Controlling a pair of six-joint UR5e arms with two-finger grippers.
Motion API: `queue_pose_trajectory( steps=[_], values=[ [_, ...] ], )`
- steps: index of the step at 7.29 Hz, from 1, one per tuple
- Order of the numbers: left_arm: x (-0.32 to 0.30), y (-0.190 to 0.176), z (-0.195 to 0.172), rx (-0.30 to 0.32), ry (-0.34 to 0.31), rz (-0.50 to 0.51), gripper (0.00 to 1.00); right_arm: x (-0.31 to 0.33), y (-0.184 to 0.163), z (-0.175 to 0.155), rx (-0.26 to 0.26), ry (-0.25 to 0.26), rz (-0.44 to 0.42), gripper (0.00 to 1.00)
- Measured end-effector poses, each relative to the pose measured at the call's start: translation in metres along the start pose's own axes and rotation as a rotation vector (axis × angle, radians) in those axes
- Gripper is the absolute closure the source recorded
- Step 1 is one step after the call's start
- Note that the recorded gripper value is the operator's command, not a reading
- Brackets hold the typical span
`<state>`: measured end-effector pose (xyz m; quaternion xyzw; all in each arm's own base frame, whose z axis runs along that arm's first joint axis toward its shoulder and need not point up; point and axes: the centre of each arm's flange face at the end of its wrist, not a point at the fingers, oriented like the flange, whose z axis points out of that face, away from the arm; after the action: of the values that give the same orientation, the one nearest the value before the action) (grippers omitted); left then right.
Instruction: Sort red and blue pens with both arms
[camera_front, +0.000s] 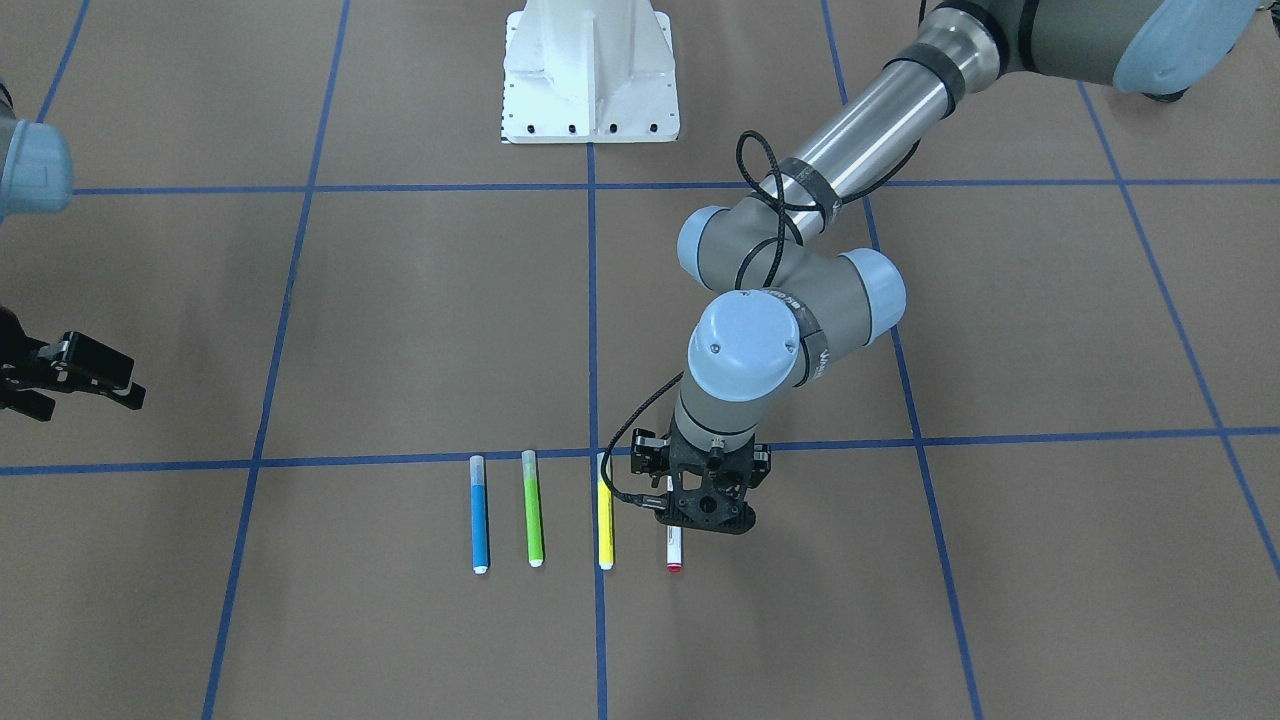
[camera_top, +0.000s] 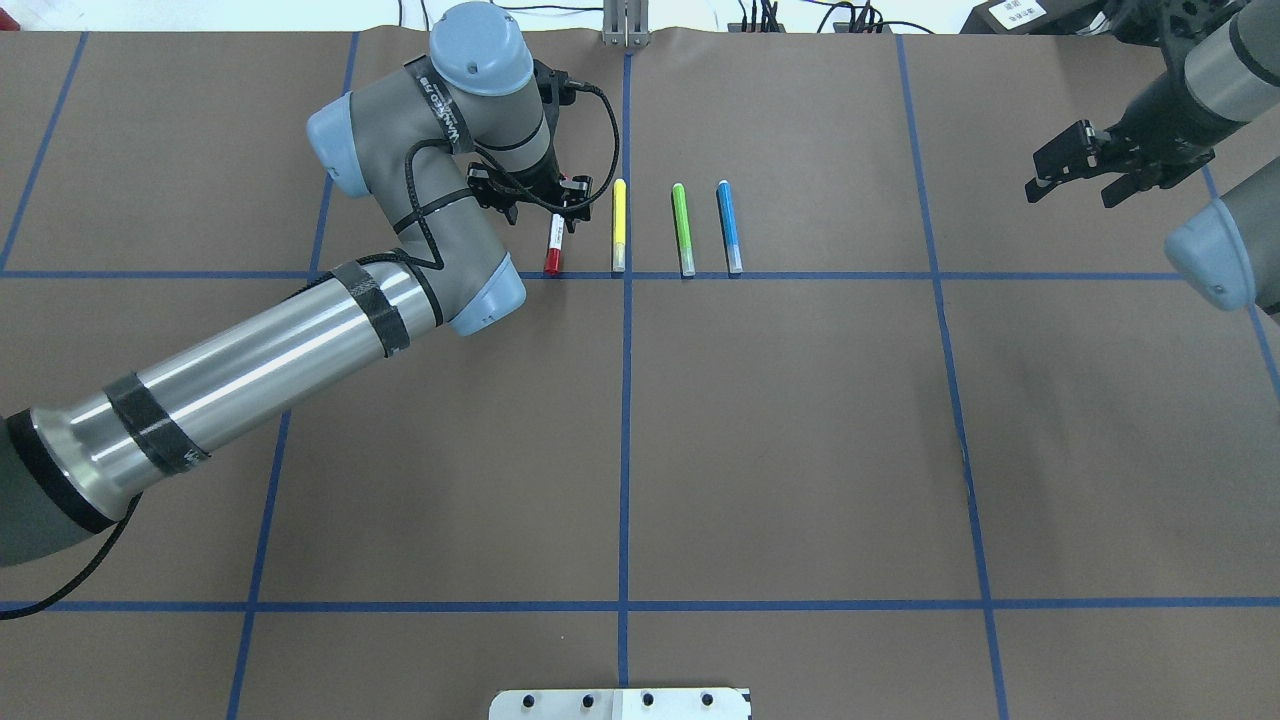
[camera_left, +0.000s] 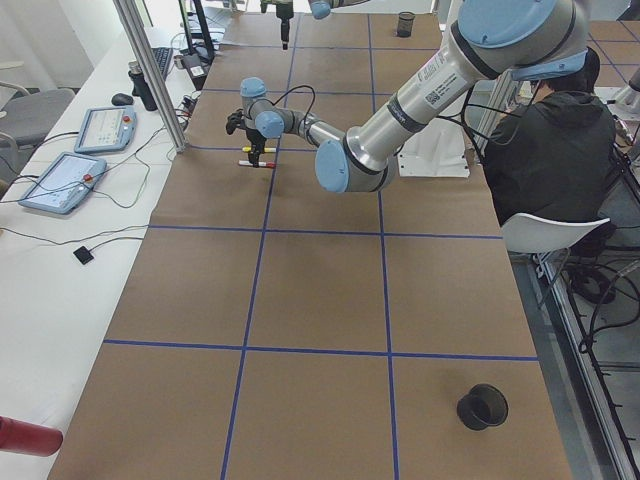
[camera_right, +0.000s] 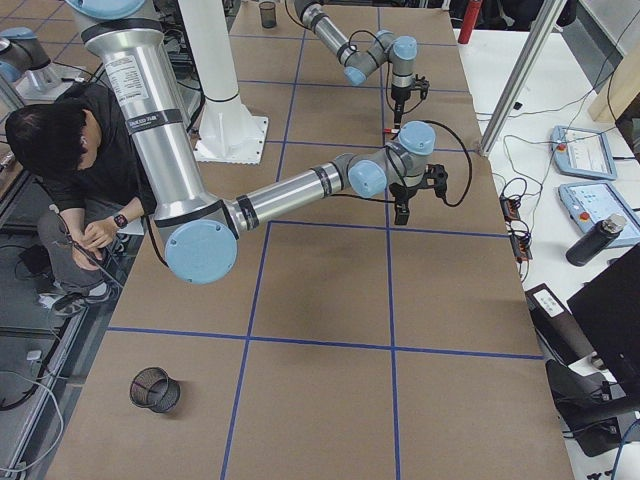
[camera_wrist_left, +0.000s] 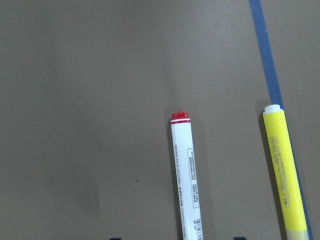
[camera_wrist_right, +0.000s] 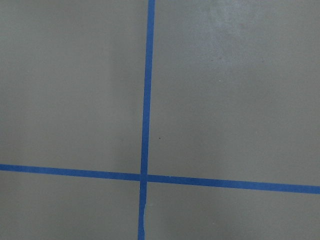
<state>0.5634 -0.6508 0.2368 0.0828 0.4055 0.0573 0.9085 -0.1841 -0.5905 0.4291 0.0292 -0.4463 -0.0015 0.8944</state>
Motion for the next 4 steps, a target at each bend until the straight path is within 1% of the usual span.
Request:
queue_pose_trajectory(
  steps=[2, 4],
  values=[
    [0.005, 0.005, 0.005, -0.006, 0.001, 0.007, 0.31, 0.001, 0.000, 0.002, -0.001, 0.002, 0.002, 0.00],
    [0.009, 0.012, 0.013, -0.018, -0.001, 0.012, 0.31, 0.003, -0.001, 0.003, -0.002, 0.003, 0.003, 0.00]
  ],
)
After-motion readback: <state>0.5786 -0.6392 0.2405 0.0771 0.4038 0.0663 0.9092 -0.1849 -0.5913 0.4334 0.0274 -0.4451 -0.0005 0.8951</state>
